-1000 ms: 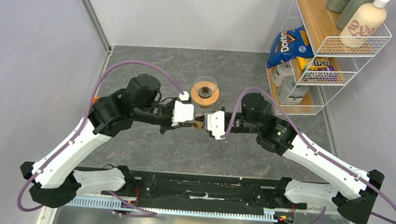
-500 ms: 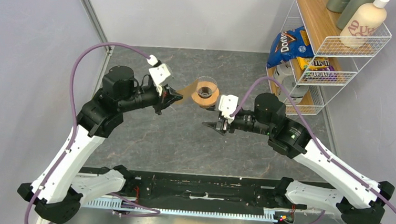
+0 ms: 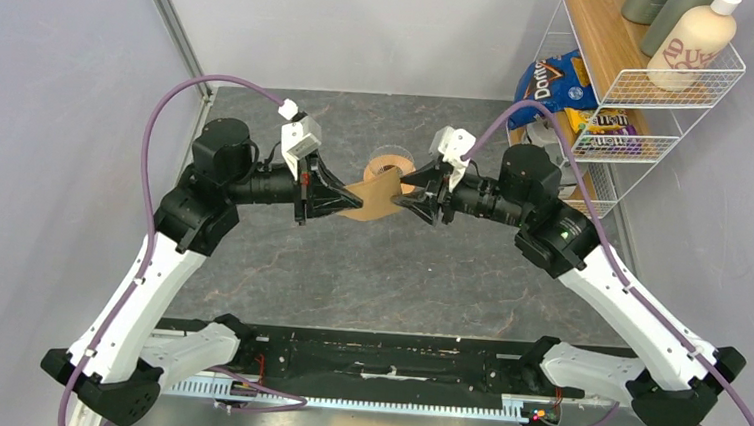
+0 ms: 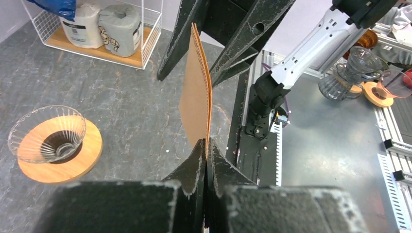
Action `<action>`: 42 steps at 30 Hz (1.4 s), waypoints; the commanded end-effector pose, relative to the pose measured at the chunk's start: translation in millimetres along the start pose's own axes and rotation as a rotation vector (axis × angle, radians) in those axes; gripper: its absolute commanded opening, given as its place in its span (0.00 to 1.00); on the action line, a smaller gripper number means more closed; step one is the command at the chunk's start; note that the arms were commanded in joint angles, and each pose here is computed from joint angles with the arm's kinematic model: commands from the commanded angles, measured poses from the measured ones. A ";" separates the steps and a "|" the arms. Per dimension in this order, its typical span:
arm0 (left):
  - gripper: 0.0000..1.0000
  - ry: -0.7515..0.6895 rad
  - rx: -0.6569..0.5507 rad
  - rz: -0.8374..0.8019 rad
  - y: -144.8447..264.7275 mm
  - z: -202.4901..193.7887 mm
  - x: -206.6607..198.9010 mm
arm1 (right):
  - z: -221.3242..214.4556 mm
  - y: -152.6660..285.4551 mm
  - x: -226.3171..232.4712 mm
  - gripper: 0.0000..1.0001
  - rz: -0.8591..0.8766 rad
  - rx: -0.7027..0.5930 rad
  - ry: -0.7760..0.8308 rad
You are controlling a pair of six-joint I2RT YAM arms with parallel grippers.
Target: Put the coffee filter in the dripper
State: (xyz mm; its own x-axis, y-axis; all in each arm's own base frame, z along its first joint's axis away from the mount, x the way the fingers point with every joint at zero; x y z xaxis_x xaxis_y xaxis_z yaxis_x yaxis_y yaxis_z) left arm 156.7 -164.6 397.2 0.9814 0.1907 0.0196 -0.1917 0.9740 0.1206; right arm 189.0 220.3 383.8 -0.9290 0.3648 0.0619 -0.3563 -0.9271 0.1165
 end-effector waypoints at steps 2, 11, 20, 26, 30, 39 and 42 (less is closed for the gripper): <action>0.02 -0.006 -0.034 -0.064 -3.1 14.5 -8.6 | 39.3 -8.1 19.9 0.33 0.199 -0.101 -0.010; 0.02 0.009 -0.042 -0.100 -16.0 16.6 -6.0 | 41.1 -21.6 26.3 0.00 0.282 -0.091 0.020; 0.02 0.023 -0.023 -0.023 -30.3 14.7 7.4 | 34.0 -30.8 46.4 0.00 0.307 -0.046 0.030; 0.02 0.007 0.011 -0.012 -37.9 14.9 6.0 | 32.4 -37.0 44.9 0.00 0.247 -0.041 0.001; 0.12 -0.027 0.036 0.022 -17.3 13.5 1.8 | 36.4 -27.3 28.1 0.00 0.145 -0.061 0.007; 0.50 -0.056 0.123 0.108 42.8 -4.2 -6.1 | 33.7 -0.4 -2.8 0.00 -0.004 -0.069 -0.025; 0.51 -0.146 0.172 0.126 57.6 -5.6 -12.7 | 27.9 5.7 -4.3 0.00 -0.006 -0.058 0.036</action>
State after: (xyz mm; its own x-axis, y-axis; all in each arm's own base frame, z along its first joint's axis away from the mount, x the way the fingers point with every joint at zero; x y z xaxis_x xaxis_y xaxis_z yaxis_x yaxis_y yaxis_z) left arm 152.6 -128.1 394.2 0.9435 0.3285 0.0430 -0.3294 0.9163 0.2280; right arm 199.3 227.1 409.4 -0.9280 0.3624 0.0866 -0.3566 -0.9312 0.0755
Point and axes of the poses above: each gripper's point midway between its finger pads, its own y axis back along the fingers, its own x axis along the line the jaws close on, z = x × y, the point moved 8 cm from there along y, back along the fingers, and after that the axes turned 12 degrees about -y, right-handed, at the moved point
